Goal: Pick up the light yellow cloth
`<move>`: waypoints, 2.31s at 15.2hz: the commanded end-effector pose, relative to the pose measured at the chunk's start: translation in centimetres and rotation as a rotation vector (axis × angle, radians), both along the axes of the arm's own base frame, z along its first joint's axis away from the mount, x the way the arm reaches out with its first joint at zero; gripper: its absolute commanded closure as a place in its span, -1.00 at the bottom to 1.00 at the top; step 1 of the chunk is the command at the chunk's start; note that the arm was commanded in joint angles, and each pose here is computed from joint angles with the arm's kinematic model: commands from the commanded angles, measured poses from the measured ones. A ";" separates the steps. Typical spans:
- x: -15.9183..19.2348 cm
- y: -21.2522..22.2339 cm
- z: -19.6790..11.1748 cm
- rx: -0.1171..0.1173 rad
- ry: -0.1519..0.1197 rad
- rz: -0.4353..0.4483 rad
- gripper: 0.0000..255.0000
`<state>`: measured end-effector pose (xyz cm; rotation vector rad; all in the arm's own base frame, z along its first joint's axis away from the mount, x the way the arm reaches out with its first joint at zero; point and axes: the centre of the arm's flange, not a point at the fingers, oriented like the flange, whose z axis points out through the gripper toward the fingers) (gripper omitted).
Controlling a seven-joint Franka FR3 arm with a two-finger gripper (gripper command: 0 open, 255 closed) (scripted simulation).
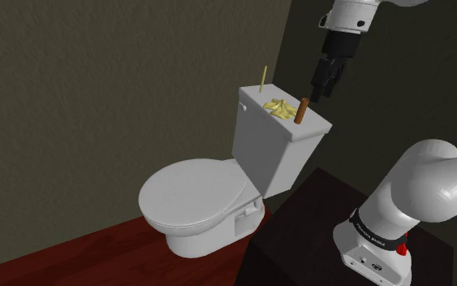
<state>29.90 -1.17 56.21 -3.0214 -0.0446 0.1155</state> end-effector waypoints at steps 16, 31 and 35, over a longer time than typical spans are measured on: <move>11.6 -12.5 -8.5 -0.046 -0.023 -0.062 -1.00; 22.7 -26.0 -16.2 -0.091 -0.046 -0.123 -1.00; 25.5 -29.8 -18.1 -0.103 -0.052 -0.140 -1.00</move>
